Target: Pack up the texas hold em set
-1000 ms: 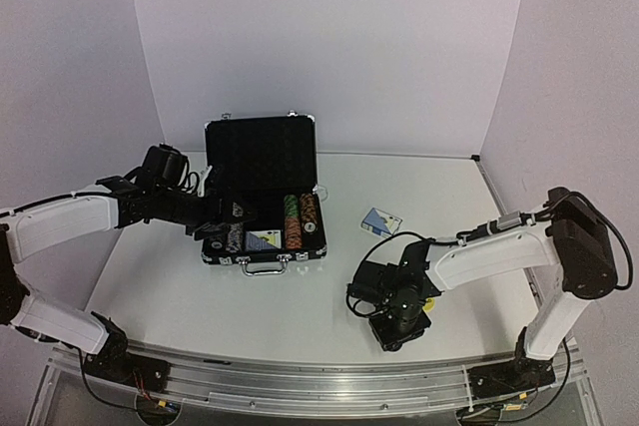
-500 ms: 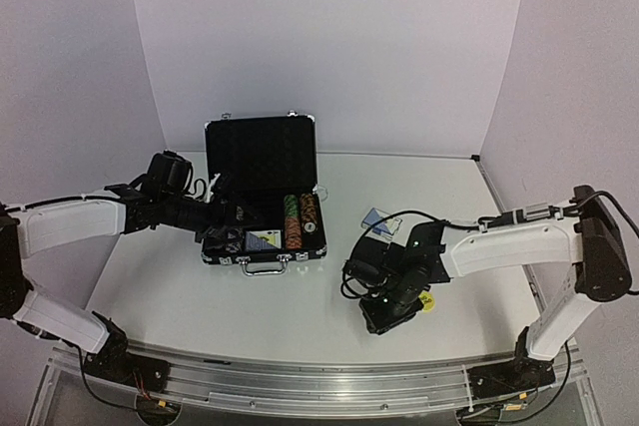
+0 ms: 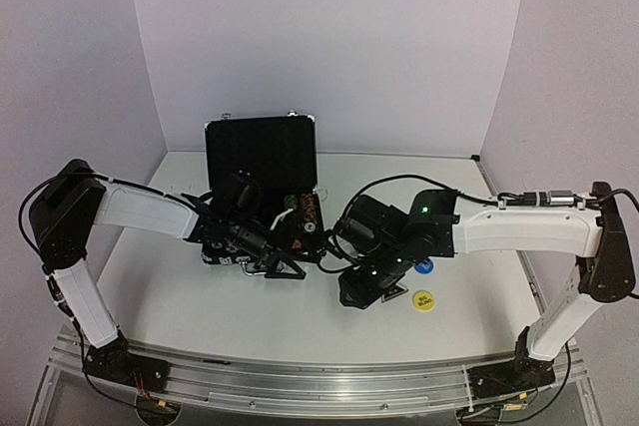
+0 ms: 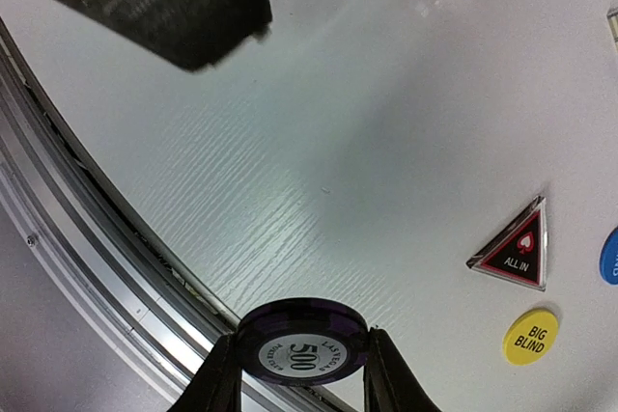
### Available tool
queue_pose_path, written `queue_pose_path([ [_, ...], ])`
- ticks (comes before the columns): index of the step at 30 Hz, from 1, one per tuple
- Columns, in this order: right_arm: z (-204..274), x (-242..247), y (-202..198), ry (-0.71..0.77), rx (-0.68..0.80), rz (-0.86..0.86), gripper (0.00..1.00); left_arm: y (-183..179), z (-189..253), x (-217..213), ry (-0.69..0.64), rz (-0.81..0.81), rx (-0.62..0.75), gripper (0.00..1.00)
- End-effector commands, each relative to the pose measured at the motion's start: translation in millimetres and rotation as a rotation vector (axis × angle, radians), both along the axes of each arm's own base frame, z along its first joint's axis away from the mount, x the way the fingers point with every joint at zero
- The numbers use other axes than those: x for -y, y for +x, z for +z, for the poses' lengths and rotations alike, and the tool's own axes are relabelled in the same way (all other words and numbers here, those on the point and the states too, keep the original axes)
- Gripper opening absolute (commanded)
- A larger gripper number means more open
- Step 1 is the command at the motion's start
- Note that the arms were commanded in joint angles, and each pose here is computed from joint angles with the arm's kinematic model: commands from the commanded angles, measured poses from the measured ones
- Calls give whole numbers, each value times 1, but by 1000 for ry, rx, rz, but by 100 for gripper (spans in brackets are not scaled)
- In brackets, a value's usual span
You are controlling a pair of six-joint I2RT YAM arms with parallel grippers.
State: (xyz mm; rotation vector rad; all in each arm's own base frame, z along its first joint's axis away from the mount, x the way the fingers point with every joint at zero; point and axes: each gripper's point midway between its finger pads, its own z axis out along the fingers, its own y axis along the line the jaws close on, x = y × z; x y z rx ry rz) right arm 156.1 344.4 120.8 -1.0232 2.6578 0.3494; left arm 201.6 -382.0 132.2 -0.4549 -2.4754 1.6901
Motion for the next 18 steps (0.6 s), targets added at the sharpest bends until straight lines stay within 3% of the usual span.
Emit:
queue_pose_path([
  [1, 18, -14, 1, 33, 34, 92, 27, -6, 28, 30, -103, -90, -6, 77],
  [8, 18, -24, 5, 26, 56, 140, 27, -16, 19, 48, -83, -158, -63, 69],
  [18, 16, -24, 14, 2, 93, 141, 27, -33, 10, 38, -61, -208, -120, 54],
])
